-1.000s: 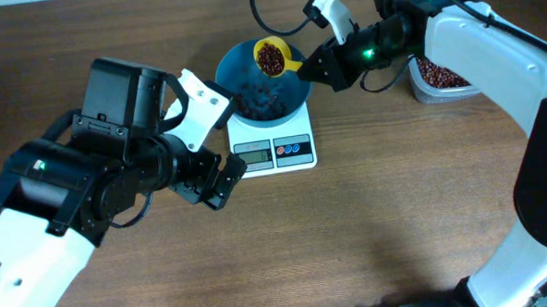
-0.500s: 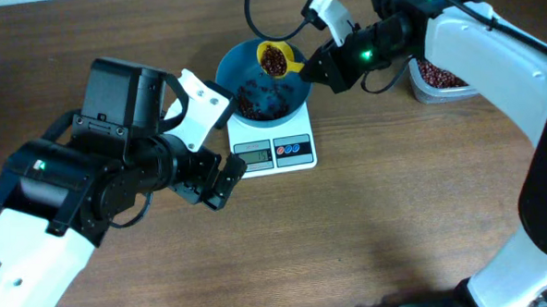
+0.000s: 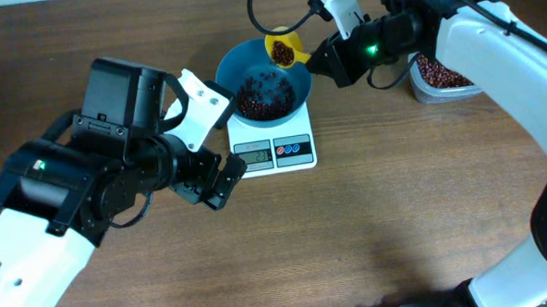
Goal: Scoop item into bowl and weigh 50g on scale
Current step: 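Tilt the scoop with the right gripper to pour beans into the bowl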
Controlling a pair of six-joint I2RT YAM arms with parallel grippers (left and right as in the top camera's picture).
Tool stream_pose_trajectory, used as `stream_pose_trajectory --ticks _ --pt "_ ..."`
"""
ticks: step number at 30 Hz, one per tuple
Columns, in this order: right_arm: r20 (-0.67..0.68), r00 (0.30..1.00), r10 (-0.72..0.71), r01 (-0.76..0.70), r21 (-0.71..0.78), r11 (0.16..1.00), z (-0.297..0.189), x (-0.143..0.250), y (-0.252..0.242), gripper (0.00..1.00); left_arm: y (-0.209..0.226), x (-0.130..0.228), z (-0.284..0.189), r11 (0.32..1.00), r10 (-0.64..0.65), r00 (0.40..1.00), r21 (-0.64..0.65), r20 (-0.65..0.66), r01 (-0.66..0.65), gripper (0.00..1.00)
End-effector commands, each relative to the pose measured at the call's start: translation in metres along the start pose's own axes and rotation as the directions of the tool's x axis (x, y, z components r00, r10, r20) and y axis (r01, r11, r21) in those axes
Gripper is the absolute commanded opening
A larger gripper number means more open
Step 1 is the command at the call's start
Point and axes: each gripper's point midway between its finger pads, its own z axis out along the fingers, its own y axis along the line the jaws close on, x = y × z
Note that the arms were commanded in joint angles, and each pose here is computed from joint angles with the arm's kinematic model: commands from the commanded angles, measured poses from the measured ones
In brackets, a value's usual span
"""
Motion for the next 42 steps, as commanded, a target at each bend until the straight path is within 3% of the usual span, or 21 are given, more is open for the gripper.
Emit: stream_pose_trajectory --ticks 1,8,11,14,16,18,21,23,25,27,29,38,42 --pt "0.076 0.997 -0.031 0.037 -0.081 0.996 -0.018 -0.022 0.028 0.04 -0.001 -0.006 -0.003 1.000 0.018 1.000 0.006 0.017 -0.018 0.99" --pt "0.057 0.998 -0.018 0.023 -0.083 0.996 -0.017 -0.018 0.029 0.04 -0.001 -0.006 -0.003 1.000 0.018 1.000 0.006 0.017 -0.018 0.99" --pt "0.023 0.999 -0.043 0.042 0.050 0.998 -0.017 -0.013 0.006 0.04 -0.001 -0.006 -0.003 1.000 0.018 1.000 0.006 0.017 -0.018 0.99" --pt "0.051 0.999 -0.019 0.021 -0.037 0.999 -0.019 -0.018 0.023 0.04 -0.001 -0.006 -0.003 1.000 0.018 1.000 0.006 0.017 -0.018 0.99" --pt "0.029 0.999 -0.019 0.017 0.044 0.999 -0.018 -0.014 0.007 0.04 -0.001 -0.006 -0.003 1.000 0.018 1.000 0.006 0.017 -0.018 0.99" --pt "0.050 0.998 -0.022 0.023 -0.015 1.000 -0.021 -0.019 0.020 0.04 -0.001 -0.006 -0.003 1.000 0.018 1.000 0.006 0.017 -0.018 0.99" --pt "0.006 0.999 -0.035 0.034 0.099 0.994 -0.021 -0.011 -0.001 0.04 -0.001 -0.006 -0.003 1.000 0.018 1.000 0.006 0.017 -0.018 0.99" --pt "0.044 0.998 -0.051 0.051 0.008 0.999 -0.025 -0.019 0.021 0.04 -0.001 -0.006 -0.003 1.000 0.018 1.000 0.006 0.017 -0.018 0.99" --pt "-0.005 0.999 -0.043 0.043 0.103 0.994 -0.023 -0.011 0.005 0.04 -0.001 -0.006 -0.003 1.000 0.018 1.000 0.006 0.017 -0.018 0.99" --pt "0.037 0.997 -0.070 0.069 0.037 0.997 -0.030 -0.022 0.025 0.04 -0.001 -0.006 -0.003 1.000 0.018 1.000 0.006 0.017 -0.018 0.99" --pt "-0.003 0.998 -0.062 0.062 0.097 0.993 -0.030 -0.014 0.017 0.04 -0.001 -0.006 -0.003 1.000 0.018 1.000 0.006 0.017 -0.018 0.99" --pt "-0.003 0.998 -0.061 0.061 0.056 0.997 -0.028 -0.014 0.025 0.04 -0.001 -0.006 -0.003 1.000 0.018 1.000 0.006 0.017 -0.018 0.99" --pt "0.003 0.996 -0.087 0.086 0.122 0.989 -0.032 -0.022 0.019 0.04 -0.001 -0.006 -0.003 1.000 0.018 1.000 0.006 0.017 -0.018 0.99"
